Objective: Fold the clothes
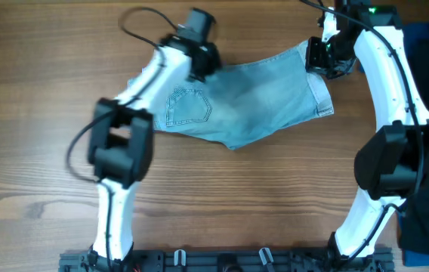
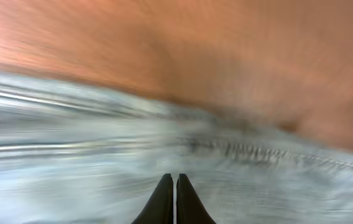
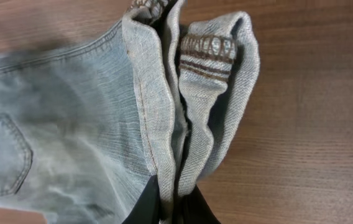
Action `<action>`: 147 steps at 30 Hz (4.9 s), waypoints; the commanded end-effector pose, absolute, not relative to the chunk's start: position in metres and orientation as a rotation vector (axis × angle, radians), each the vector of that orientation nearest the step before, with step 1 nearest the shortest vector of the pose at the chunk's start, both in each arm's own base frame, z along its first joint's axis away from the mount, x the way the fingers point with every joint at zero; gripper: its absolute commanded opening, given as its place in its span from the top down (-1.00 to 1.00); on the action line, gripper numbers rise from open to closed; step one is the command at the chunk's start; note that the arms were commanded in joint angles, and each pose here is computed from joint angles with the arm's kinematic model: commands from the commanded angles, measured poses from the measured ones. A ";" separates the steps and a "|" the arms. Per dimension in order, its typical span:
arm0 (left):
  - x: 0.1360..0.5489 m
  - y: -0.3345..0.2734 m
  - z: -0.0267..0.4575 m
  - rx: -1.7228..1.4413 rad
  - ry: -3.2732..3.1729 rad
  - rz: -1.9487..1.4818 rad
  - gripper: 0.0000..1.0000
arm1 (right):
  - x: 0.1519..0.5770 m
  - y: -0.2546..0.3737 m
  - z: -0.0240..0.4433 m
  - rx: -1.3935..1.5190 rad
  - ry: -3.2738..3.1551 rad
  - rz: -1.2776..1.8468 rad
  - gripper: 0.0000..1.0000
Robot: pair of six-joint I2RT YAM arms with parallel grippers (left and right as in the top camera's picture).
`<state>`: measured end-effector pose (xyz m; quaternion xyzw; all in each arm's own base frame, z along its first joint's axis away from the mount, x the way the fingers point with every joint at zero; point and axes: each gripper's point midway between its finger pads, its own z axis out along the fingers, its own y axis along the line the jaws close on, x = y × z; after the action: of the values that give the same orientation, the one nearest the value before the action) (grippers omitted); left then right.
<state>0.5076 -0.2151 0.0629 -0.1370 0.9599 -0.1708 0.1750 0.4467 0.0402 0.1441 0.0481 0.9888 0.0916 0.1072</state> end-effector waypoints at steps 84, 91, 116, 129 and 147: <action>0.468 -0.104 0.160 -0.537 2.754 -0.579 0.92 | 0.469 0.065 0.157 0.306 2.837 0.186 -1.00; 0.455 -0.167 0.120 -0.534 2.839 -0.433 0.92 | 0.495 0.057 0.166 0.321 2.726 0.207 -1.00; 0.415 -0.167 0.038 -0.507 2.961 0.069 0.92 | 0.520 0.059 0.178 0.303 2.616 0.233 -1.00; 0.373 -0.089 0.061 -0.654 2.938 0.558 0.92 | 0.520 0.059 0.178 0.303 2.616 0.233 -0.99; 0.390 -0.047 0.168 -0.723 2.736 0.378 -0.22 | 0.520 0.059 0.178 0.303 2.616 0.233 -0.99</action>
<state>0.3657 -0.0560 0.1068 -0.2586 0.9419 0.2050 0.0624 0.5181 0.0629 0.1774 0.1109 0.9595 0.0938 0.2415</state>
